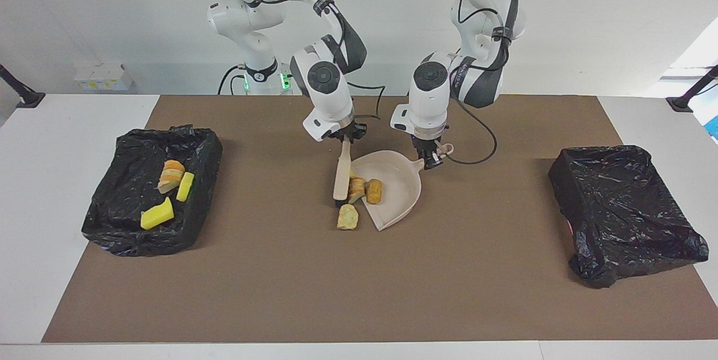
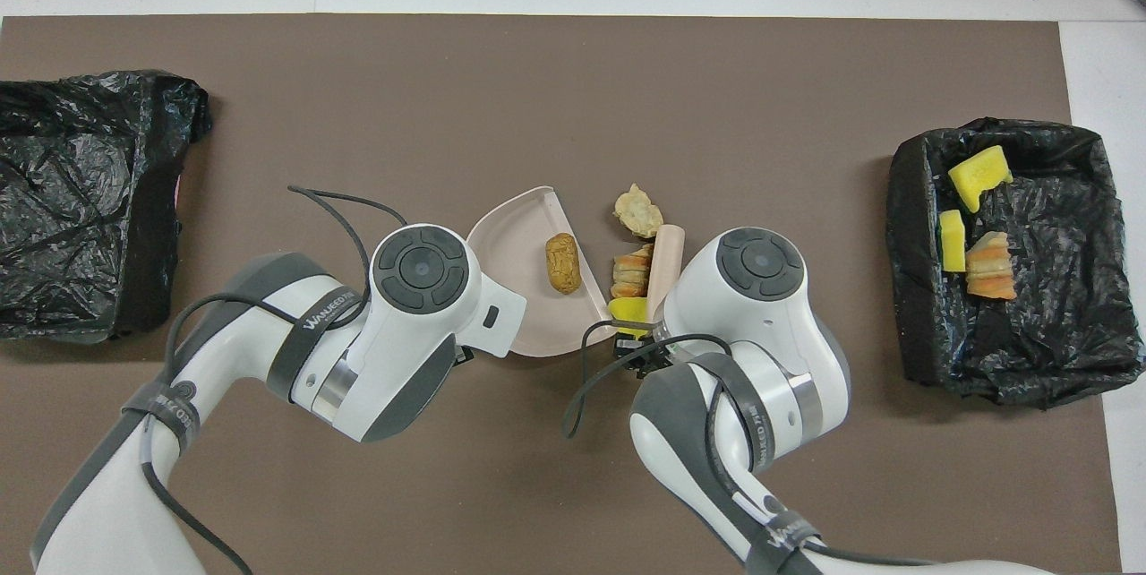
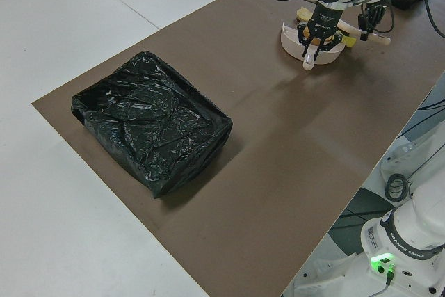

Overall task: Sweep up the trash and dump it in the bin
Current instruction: 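Sweep remaining bread and sponge pieces into the dustpan with the right gripper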

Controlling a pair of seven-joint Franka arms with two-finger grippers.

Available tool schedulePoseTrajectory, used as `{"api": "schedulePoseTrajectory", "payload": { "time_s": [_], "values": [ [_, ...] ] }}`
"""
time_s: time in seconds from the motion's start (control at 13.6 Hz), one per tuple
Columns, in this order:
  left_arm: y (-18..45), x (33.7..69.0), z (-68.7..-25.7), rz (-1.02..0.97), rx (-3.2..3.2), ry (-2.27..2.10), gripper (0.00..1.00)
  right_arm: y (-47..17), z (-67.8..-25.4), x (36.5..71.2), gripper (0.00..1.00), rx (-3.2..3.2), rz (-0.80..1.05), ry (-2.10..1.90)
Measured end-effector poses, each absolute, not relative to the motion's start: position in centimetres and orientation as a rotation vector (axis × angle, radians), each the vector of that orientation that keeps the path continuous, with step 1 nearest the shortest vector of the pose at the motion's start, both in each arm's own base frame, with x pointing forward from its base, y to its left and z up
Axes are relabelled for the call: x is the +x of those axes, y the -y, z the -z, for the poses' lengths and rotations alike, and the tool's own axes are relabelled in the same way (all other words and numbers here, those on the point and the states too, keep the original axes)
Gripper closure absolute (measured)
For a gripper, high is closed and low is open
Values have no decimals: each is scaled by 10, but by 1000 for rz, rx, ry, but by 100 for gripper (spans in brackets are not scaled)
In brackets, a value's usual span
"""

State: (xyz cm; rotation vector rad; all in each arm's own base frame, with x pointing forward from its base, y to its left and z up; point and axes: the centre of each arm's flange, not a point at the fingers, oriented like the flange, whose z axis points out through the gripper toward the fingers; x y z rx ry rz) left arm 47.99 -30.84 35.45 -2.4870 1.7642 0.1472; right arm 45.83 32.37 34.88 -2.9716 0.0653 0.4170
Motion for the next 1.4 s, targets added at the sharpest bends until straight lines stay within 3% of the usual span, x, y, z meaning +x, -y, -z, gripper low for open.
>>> {"api": "schedulePoseTrajectory", "payload": {
  "time_s": [0.29,0.51,0.88,1.18,1.4],
  "values": [
    [308,480,-354,-147,-2487,-1764,68,-336,-367,459,74,-2885,-464,38],
    [308,480,-354,-148,-2487,-1764,68,-313,-401,478,74,-2880,-538,42],
    [308,480,-354,-148,-2487,-1764,68,-270,-426,509,74,-3042,-398,129],
    [308,480,-354,-148,-2487,-1764,68,-220,-409,543,74,-3123,-284,347],
    [308,480,-354,-148,-2487,-1764,68,-204,-361,553,74,-3155,-386,424]
  ]
}}
